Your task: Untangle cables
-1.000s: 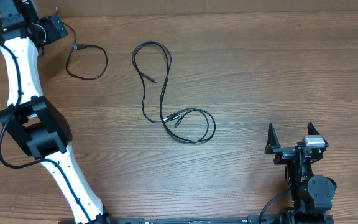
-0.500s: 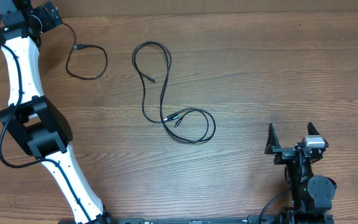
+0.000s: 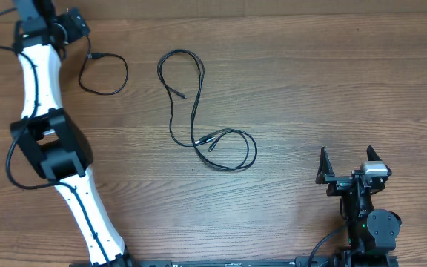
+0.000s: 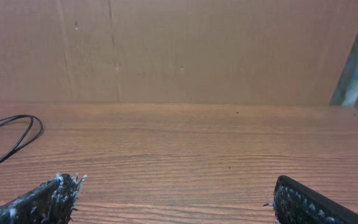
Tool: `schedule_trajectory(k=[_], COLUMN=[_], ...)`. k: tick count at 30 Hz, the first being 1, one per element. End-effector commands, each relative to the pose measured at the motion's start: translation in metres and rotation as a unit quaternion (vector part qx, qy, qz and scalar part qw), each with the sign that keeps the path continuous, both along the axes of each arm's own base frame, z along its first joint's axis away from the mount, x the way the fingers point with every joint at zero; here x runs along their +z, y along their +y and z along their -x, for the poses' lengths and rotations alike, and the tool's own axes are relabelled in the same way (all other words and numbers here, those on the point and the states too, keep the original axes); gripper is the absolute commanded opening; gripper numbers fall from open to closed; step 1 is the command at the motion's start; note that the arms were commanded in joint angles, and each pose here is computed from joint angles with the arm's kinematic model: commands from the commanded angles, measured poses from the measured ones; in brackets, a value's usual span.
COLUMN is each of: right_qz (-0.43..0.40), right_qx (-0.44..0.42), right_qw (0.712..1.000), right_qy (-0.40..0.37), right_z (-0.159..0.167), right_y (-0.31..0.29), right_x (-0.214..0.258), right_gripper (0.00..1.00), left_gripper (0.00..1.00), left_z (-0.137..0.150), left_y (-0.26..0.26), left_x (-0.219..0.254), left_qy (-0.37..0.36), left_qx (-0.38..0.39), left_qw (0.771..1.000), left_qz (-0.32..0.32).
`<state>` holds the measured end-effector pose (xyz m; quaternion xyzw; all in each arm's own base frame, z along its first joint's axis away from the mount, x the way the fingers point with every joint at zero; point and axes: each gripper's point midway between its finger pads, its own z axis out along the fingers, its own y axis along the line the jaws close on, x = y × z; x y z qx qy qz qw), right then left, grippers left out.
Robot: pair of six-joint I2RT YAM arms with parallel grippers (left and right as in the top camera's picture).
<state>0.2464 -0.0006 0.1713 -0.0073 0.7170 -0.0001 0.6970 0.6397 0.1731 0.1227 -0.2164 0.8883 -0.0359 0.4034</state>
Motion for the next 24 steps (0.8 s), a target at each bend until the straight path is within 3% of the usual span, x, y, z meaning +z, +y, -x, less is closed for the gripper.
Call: schedule_trajectory(k=[1, 9, 13, 19, 24], right_qz=[-0.003, -0.003, -0.003, -0.003, -0.003], right_qx=[0.000, 0.000, 0.000, 0.000, 0.000], right_qw=[1.000, 1.000, 1.000, 1.000, 1.000], right_qy=[-0.002, -0.002, -0.002, -0.002, -0.002], right_z=[0.000, 0.000, 0.000, 0.000, 0.000], right_y=[0.000, 0.000, 0.000, 0.000, 0.000], right_x=[-0.002, -0.002, -0.002, -0.002, -0.002], right_gripper=[1.00, 1.00, 1.00, 1.00, 1.00], left_gripper=[0.95, 0.98, 0.90, 0.70, 0.68], left_z=[-0.003, -0.001, 0.000, 0.002, 0.005], left_y=[-0.016, -0.010, -0.004, 0.003, 0.003], left_x=[-0.034, -0.087, -0.101, -0.104, -0.115], left_qy=[0.029, 0.079, 0.086, 0.087, 0.098], left_qx=[-0.022, 0.018, 0.031, 0.036, 0.035], left_qw=[0.999, 0.995, 0.993, 0.993, 0.992], left_qz=[-0.011, -0.060, -0.068, -0.068, -0.066])
